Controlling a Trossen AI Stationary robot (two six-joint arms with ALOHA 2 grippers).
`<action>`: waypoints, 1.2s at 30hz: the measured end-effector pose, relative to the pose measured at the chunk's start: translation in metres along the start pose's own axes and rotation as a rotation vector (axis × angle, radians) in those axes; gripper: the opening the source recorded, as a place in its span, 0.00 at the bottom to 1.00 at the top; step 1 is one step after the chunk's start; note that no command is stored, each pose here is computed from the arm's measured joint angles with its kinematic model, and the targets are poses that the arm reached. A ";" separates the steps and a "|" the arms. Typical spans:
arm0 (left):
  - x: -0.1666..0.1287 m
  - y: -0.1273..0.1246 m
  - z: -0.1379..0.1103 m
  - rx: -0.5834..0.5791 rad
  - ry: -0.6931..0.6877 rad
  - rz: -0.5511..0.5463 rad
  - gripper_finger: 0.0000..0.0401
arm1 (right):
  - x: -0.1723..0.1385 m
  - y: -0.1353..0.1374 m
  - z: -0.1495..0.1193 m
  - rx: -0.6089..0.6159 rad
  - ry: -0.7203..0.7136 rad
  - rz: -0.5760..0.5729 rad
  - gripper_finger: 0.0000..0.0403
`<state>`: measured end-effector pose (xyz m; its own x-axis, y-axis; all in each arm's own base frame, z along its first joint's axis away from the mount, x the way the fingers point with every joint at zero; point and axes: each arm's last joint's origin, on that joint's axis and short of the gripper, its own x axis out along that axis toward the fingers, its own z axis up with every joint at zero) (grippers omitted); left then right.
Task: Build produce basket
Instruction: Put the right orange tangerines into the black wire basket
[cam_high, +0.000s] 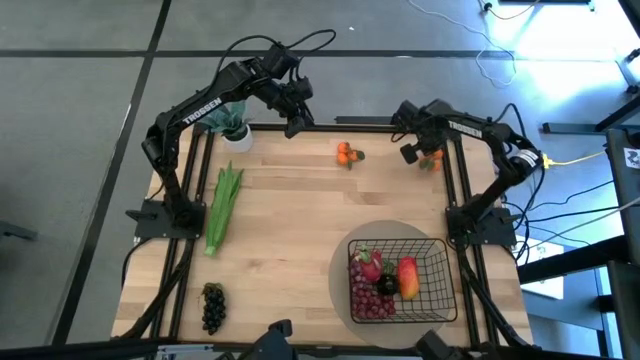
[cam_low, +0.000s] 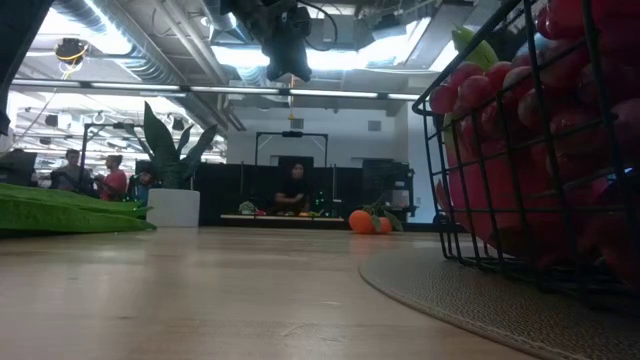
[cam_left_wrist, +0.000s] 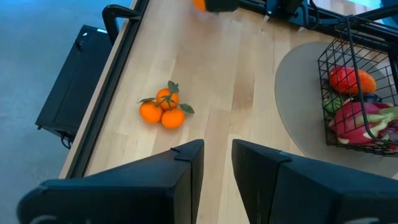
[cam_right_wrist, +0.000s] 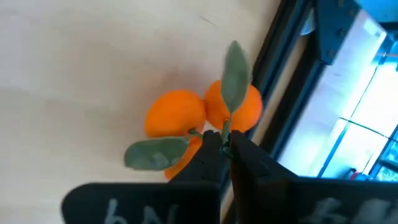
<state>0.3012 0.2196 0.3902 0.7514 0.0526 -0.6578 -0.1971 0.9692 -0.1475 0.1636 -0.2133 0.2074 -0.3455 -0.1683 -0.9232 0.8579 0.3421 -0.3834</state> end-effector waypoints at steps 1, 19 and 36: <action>0.000 0.000 0.000 0.000 0.000 0.000 0.18 | -0.008 -0.001 -0.002 -0.007 -0.006 0.003 0.01; 0.001 -0.011 0.000 0.241 -0.044 -0.198 0.18 | -0.169 0.025 -0.111 -0.046 -0.264 0.407 0.00; 0.014 -0.047 0.000 0.379 -0.002 -0.293 0.18 | -0.208 0.062 -0.244 -0.271 0.074 0.633 0.00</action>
<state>0.3213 0.1749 0.3880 0.7424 -0.2361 -0.6270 0.2669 0.9626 -0.0465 0.1955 0.0683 0.3693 0.1572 0.2005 -0.9670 0.7810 0.5740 0.2460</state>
